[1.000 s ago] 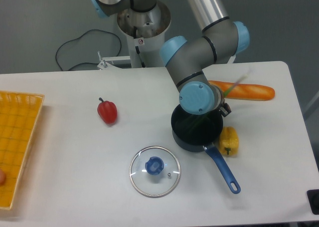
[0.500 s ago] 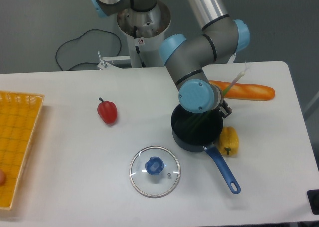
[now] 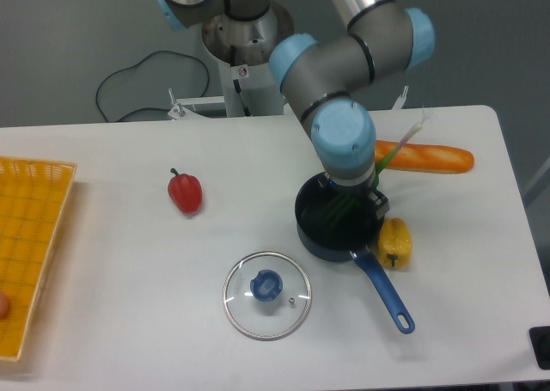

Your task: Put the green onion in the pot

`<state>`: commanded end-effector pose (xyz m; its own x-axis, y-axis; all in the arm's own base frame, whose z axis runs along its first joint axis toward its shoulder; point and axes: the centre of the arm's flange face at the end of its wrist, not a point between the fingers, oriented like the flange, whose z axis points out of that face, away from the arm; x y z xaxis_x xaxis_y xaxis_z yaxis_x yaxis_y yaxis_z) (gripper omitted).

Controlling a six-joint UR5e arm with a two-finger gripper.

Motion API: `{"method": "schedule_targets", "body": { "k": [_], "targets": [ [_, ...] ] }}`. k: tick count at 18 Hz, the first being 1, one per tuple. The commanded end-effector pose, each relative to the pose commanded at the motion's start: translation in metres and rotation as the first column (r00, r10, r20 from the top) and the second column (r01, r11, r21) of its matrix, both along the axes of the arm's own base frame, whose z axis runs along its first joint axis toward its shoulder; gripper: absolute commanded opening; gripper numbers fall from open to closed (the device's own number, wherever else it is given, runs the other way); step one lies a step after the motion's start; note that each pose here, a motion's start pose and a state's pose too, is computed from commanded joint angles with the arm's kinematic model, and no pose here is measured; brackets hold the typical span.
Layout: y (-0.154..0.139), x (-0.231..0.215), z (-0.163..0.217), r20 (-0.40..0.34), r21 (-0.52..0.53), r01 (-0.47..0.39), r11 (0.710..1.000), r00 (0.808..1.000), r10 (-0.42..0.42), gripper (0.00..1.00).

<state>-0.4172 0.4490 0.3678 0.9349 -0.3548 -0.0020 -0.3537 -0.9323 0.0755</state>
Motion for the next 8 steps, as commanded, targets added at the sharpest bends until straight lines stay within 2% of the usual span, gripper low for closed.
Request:
{"method": "schedule_targets", "body": {
  "k": [8],
  "targets": [
    [0.001,0.004,0.012,-0.008,0.034,0.005,0.999,1.000,-0.004,1.00]
  ]
}}
